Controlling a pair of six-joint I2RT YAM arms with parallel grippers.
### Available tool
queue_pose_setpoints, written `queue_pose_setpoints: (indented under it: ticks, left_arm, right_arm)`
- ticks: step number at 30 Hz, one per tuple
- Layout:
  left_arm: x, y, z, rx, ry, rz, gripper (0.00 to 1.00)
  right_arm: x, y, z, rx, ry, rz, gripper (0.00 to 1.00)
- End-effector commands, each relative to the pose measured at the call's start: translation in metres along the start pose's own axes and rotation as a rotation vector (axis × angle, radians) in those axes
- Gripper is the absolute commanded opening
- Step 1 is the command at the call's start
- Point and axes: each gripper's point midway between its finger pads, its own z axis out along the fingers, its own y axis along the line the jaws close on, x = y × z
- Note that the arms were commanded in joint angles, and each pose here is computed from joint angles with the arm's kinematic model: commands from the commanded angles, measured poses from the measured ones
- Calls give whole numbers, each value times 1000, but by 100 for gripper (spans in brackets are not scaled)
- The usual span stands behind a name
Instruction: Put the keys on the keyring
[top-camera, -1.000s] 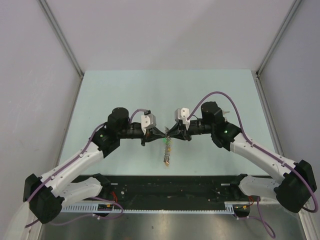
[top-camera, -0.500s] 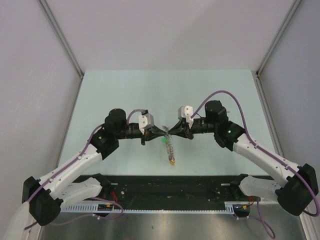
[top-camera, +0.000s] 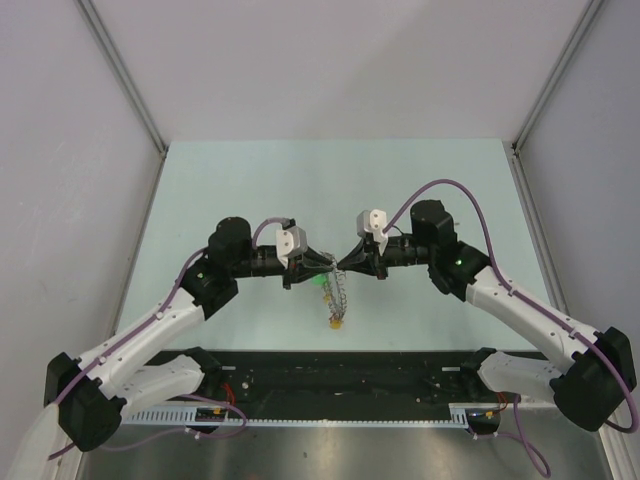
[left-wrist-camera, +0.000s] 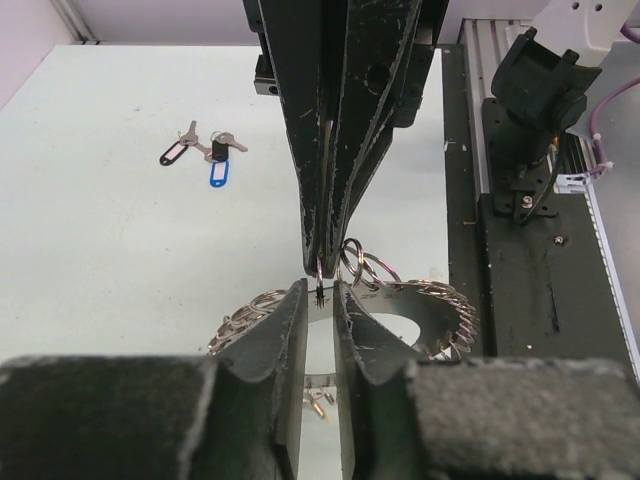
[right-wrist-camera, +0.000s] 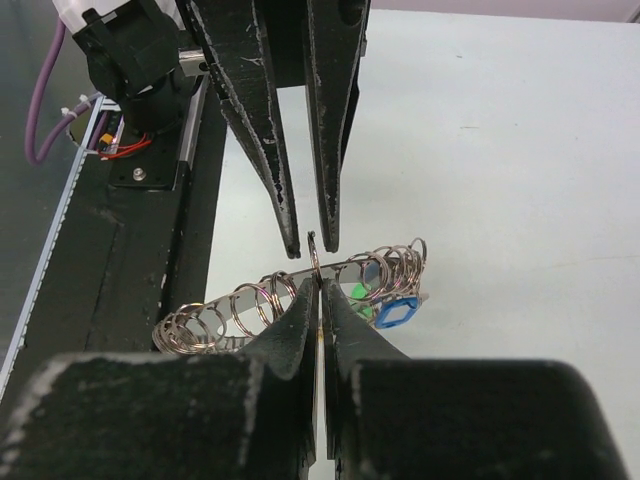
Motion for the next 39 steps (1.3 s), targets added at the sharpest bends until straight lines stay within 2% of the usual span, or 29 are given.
queue_pose_setpoints:
  ticks: [1, 5, 11, 16, 24, 35, 39]
  left_arm:
    - [-17, -2, 3, 26, -43, 35, 22]
    - [-14, -3, 4, 35, -28, 25, 21]
    - [-10, 2, 5, 13, -10, 19, 28]
    - [-8, 3, 6, 18, -1, 11, 27]
    - [-9, 1, 8, 37, 4, 6, 18]
    - [-4, -2, 10, 62, 35, -12, 15]
    - [-1, -4, 11, 72, 50, -20, 5]
  right_arm:
    - [-33, -6, -3, 2, -84, -67, 0]
    - [-36, -6, -4, 1, -90, -67, 0]
    - [-38, -5, -6, -7, -98, -67, 0]
    - [-39, -2, -5, -24, -105, -73, 0]
    - [-35, -1, -2, -35, -98, -73, 0]
    - [-32, 2, 6, -40, -84, -82, 0]
    - [-32, 2, 6, -36, -82, -82, 0]
